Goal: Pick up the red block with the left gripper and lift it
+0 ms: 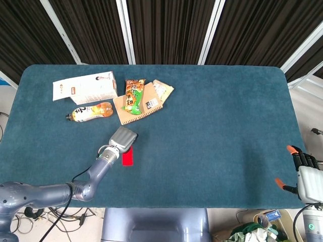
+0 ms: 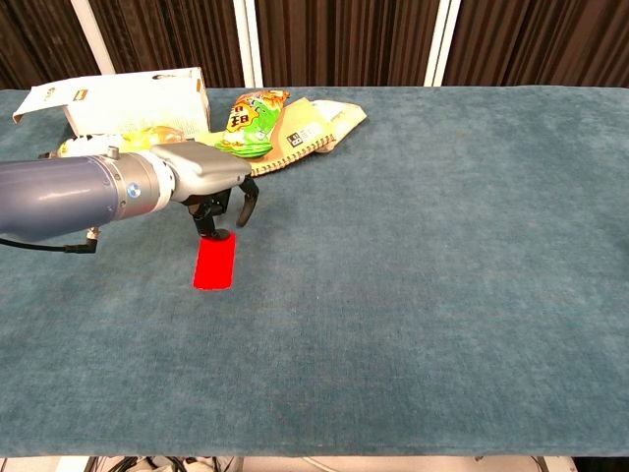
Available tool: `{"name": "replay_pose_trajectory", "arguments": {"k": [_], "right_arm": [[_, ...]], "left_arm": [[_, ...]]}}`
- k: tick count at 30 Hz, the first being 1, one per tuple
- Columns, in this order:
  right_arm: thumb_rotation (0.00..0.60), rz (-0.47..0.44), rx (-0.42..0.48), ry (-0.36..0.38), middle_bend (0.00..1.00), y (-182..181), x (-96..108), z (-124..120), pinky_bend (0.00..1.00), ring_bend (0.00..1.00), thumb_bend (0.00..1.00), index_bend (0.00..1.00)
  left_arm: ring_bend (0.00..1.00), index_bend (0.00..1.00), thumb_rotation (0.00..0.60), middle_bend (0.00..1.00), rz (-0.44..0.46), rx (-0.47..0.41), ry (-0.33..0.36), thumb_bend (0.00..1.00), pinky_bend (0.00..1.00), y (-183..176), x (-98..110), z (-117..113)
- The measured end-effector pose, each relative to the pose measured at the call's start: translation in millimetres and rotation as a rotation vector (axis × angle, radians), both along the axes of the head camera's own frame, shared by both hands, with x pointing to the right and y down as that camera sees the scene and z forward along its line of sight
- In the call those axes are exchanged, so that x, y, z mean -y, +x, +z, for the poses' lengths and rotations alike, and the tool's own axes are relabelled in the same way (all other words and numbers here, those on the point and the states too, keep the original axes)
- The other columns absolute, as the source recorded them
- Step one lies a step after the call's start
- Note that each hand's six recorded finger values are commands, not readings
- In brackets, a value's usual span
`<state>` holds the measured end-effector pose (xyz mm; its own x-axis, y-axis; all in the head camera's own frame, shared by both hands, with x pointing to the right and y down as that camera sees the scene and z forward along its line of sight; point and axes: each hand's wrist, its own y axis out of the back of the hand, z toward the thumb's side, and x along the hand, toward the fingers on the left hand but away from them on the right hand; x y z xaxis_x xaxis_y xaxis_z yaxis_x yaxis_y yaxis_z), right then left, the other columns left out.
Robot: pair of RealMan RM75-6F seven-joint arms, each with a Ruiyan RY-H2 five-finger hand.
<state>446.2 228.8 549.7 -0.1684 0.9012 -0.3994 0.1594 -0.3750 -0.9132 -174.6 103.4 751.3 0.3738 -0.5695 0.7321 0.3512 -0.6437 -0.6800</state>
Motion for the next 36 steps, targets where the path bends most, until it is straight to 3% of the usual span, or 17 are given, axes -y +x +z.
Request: {"name": "replay_pose_trajectory", "arguments": {"k": [17,36], "right_arm": [[0.600,-0.001,0.007,0.002,0.11,-1.0,-0.2,-0.4,0.12,0.16,0.07,0.15],[0.600,-0.003,0.011,0.008,0.11,-1.6,0.4,-0.6,0.12,0.16,0.07,0.15]], "left_arm": [[0.93,0.47,0.600,0.98,0.037,0.032,-0.013,0.37,0.86,-2.3,-5.9,6.8],[0.93,0.58,0.600,0.98,0.042,0.059,0.000,0.37,0.86,-5.0,-6.4,8.7]]}}
